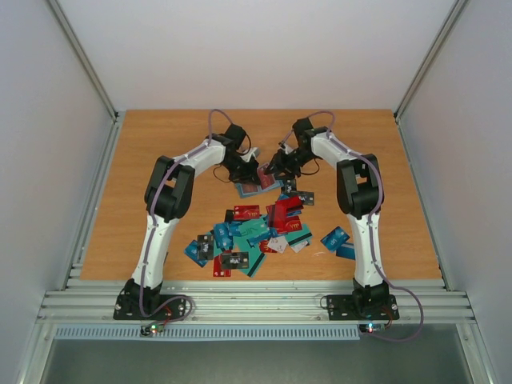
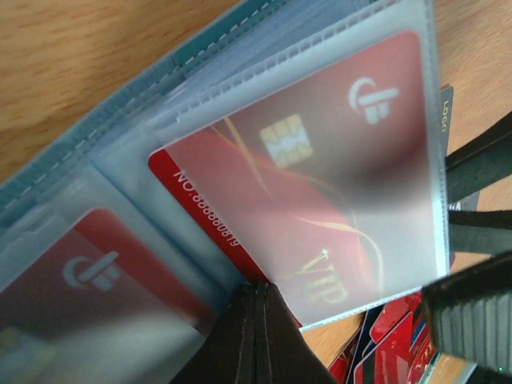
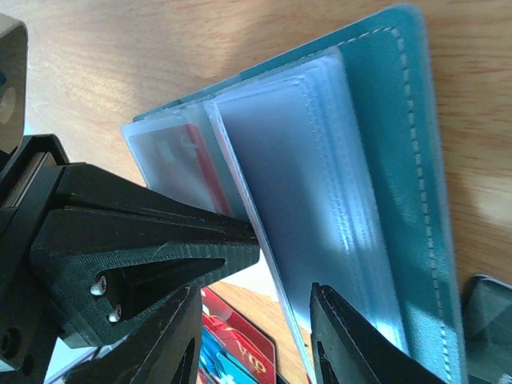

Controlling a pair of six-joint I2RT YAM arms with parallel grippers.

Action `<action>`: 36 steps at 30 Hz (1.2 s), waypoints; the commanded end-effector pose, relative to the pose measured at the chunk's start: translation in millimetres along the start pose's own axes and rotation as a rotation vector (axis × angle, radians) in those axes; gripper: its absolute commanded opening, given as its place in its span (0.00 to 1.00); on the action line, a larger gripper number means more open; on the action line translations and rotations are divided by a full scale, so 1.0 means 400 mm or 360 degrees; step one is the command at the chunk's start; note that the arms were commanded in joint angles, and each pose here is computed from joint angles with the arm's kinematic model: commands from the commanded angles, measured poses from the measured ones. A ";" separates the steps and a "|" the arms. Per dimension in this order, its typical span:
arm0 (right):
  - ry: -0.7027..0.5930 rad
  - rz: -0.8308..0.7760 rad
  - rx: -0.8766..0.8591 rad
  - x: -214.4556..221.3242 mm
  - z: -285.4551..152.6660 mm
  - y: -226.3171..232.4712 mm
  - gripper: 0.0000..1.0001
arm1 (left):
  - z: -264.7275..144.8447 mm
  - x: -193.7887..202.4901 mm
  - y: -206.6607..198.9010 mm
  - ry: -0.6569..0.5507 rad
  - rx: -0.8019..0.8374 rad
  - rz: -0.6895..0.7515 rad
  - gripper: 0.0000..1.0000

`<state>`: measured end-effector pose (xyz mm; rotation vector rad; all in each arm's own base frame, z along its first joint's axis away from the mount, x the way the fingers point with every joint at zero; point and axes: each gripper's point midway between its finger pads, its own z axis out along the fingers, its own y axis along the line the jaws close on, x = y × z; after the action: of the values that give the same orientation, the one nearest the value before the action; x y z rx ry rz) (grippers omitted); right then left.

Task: Put the credit cards into the card holder

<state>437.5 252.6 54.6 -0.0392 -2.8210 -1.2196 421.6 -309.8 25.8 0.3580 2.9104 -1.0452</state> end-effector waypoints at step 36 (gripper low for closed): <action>0.0112 -0.0190 -0.0096 0.028 0.104 0.170 0.38 | -0.277 0.014 0.095 -0.0343 -0.0521 -0.0024 0.15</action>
<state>433.3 314.7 78.8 0.1513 -2.8031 -1.2944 420.0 -220.3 60.8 0.2002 2.9087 -0.5854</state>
